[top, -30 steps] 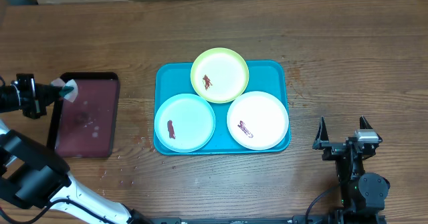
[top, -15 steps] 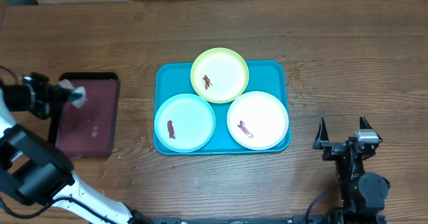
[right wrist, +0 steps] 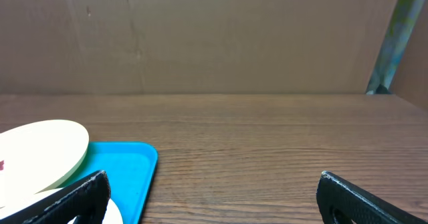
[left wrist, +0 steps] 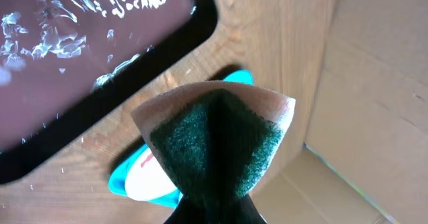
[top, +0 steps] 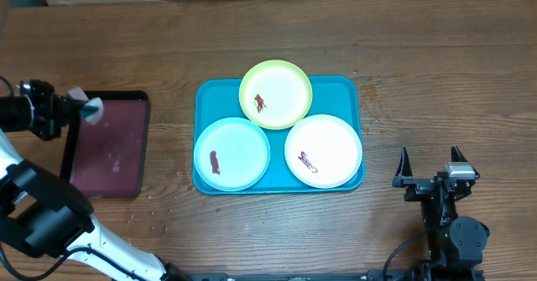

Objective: Clean dirty plates on tray and stack at the side

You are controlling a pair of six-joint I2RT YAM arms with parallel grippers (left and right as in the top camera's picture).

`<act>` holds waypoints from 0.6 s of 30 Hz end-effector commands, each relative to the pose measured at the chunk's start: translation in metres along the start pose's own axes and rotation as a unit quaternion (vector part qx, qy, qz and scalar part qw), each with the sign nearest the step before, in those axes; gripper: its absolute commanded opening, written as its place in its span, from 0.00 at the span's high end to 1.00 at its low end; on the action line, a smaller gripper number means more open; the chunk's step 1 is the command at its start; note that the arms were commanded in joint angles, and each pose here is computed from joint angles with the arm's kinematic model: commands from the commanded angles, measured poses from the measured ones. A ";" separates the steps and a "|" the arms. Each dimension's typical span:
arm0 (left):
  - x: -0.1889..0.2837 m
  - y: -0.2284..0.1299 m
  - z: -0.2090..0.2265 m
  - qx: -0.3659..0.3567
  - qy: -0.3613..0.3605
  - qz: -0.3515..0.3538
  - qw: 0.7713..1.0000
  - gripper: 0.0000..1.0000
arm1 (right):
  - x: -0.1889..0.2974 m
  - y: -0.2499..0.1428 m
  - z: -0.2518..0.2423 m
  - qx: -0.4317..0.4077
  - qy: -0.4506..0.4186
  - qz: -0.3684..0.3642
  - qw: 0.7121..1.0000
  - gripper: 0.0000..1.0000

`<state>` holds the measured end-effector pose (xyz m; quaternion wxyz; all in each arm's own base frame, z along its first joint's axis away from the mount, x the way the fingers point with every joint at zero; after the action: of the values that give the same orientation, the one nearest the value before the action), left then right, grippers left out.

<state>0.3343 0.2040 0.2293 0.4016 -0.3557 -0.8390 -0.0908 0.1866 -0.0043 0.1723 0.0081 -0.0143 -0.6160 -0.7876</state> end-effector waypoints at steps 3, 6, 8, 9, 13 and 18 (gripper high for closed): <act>-0.007 0.005 0.023 -0.020 0.116 -0.023 0.993 0.96 | -0.001 -0.003 0.000 0.002 0.000 0.001 1.000 0.00; -0.035 0.002 0.051 -0.005 0.137 0.000 0.991 0.96 | -0.001 -0.003 0.000 0.002 0.000 0.001 1.000 0.00; -0.055 -0.005 0.064 0.013 0.106 0.022 0.994 0.96 | -0.001 -0.003 0.000 0.002 0.000 0.001 1.000 0.00; -0.061 -0.007 0.065 0.020 0.082 0.029 0.996 0.96 | -0.001 -0.003 0.000 0.002 0.000 0.001 1.000 0.00; -0.049 -0.003 0.043 0.016 -0.023 0.023 0.999 0.96 | -0.001 -0.003 0.000 0.002 0.000 0.001 1.000 0.00; 0.001 -0.003 0.006 -0.042 -0.019 0.000 0.999 0.96 | -0.001 -0.003 0.000 0.002 0.000 0.001 1.000 0.00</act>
<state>0.3172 0.1953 0.1709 0.4322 -0.3792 -0.8168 -0.0469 0.1866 -0.0043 0.1723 0.0081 -0.0143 -0.6159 -0.7877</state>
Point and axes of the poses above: each gripper's point midway between its finger pads, its own x axis back along the fingers, its own z axis along the line the jaws close on, y = z × x, the point moved 6 cm from there along x, back along the fingers, and after that the axes turned 14 degrees about -x, right-handed, at the moved point
